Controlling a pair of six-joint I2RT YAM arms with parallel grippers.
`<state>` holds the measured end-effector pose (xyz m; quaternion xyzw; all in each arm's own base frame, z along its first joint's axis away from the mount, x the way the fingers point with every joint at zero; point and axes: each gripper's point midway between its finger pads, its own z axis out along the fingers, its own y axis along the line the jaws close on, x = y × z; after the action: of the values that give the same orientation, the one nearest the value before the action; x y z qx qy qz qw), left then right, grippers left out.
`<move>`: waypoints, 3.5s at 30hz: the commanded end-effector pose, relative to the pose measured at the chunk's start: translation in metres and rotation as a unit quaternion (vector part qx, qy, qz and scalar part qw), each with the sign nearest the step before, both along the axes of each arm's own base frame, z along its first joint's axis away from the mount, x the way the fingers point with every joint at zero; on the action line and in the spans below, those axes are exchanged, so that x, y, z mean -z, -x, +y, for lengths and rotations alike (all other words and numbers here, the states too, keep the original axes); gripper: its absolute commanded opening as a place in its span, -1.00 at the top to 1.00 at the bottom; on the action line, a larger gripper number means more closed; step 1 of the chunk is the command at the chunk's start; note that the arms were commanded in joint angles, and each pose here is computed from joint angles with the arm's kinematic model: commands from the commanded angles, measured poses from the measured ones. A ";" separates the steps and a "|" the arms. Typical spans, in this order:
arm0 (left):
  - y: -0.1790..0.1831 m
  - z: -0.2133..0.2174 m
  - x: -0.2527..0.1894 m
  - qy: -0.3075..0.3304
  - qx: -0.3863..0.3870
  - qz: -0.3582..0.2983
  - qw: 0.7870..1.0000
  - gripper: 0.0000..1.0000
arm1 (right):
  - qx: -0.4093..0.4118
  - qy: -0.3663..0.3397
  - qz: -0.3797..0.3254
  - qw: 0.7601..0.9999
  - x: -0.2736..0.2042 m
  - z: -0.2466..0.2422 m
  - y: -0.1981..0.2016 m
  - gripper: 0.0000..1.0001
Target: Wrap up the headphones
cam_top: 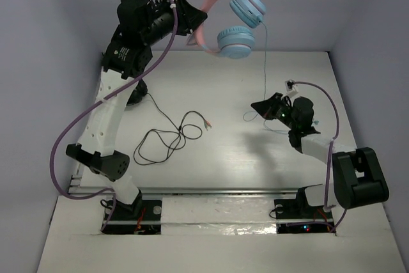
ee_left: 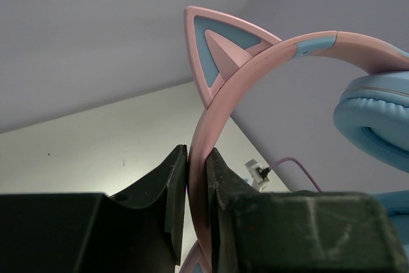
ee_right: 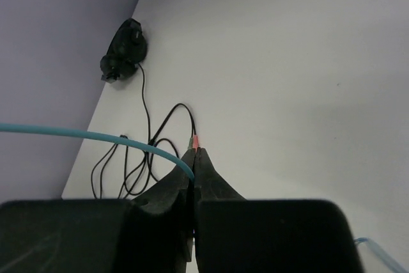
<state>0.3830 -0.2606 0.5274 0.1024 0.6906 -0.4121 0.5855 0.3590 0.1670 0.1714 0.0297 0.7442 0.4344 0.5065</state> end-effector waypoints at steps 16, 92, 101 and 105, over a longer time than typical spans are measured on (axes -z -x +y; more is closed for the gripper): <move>-0.077 0.014 0.155 0.151 -0.171 0.140 0.964 1.00 | 0.091 0.154 0.119 0.977 0.015 0.017 0.007 1.00; 0.038 -0.115 0.301 -0.028 0.136 0.098 0.985 1.00 | -0.138 0.337 0.077 0.928 -0.088 0.080 0.105 0.81; 0.001 -0.072 0.298 -0.045 0.045 0.095 0.993 1.00 | -0.185 0.298 0.045 0.936 -0.112 0.086 0.131 0.83; 0.009 -0.081 0.298 -0.051 0.064 0.087 0.993 1.00 | -0.195 0.277 0.029 0.940 -0.123 0.091 0.135 0.83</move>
<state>0.3716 -0.3249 0.1584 0.1239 0.8109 -0.3761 0.4309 0.2281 0.2456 0.2702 -0.2265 0.8711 0.2602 0.3495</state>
